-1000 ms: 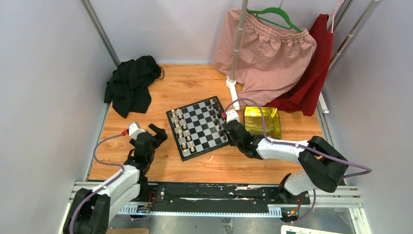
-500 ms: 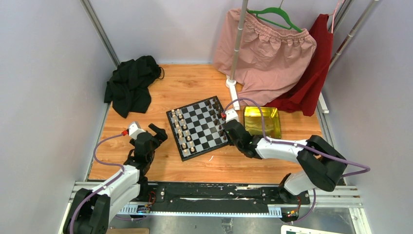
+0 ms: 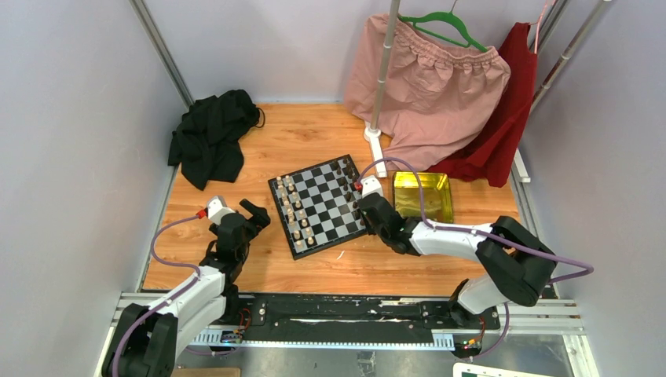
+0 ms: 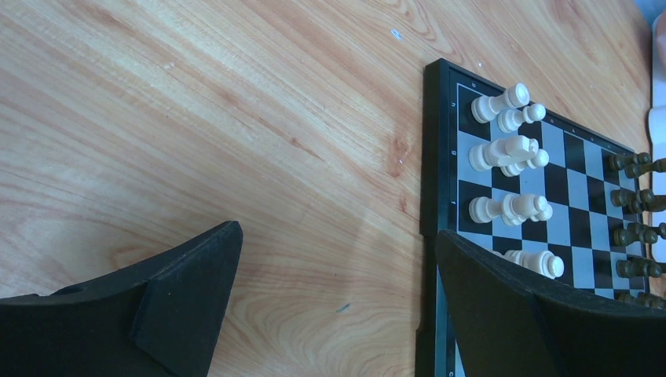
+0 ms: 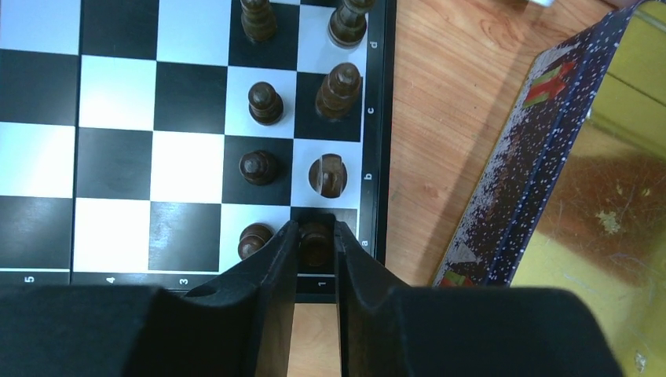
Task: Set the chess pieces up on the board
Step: Place the chess piece on the chessboard.
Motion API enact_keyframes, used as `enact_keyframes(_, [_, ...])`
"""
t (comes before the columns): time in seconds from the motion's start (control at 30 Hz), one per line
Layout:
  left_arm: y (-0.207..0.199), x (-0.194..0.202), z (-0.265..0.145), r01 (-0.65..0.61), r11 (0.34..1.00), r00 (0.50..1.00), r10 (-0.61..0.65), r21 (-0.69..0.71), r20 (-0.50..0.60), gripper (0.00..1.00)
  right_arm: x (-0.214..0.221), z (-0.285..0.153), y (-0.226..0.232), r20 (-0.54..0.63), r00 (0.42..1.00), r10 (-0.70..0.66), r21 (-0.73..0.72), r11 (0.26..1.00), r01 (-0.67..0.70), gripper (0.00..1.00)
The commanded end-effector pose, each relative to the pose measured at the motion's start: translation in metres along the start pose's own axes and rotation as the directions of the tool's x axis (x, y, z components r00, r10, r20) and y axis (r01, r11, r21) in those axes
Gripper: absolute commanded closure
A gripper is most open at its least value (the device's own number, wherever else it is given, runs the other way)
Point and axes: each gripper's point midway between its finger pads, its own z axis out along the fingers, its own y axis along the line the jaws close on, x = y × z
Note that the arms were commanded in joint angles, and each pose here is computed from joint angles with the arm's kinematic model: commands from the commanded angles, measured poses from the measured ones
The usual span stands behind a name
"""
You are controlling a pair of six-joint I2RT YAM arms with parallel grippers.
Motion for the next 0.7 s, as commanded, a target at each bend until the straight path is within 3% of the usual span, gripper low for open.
enact_keyframes(0.0, [-0.006,-0.007,0.0,0.011,1.0,1.0,-0.011,0.014,0.017,0.0,0.006,-0.002,0.005,-0.03,1.0,-0.006,-0.001,1.0,0.006,0.7])
enact_keyframes(0.2, [-0.005,-0.006,0.0,0.011,1.0,1.0,-0.012,0.013,0.015,0.0,0.004,-0.004,0.002,-0.026,1.0,-0.006,0.011,1.0,0.006,0.63])
enact_keyframes(0.67, [-0.006,-0.006,0.0,0.012,1.0,1.0,-0.012,0.014,0.015,0.0,-0.015,-0.022,-0.003,0.025,1.0,-0.008,0.02,1.0,0.007,0.62])
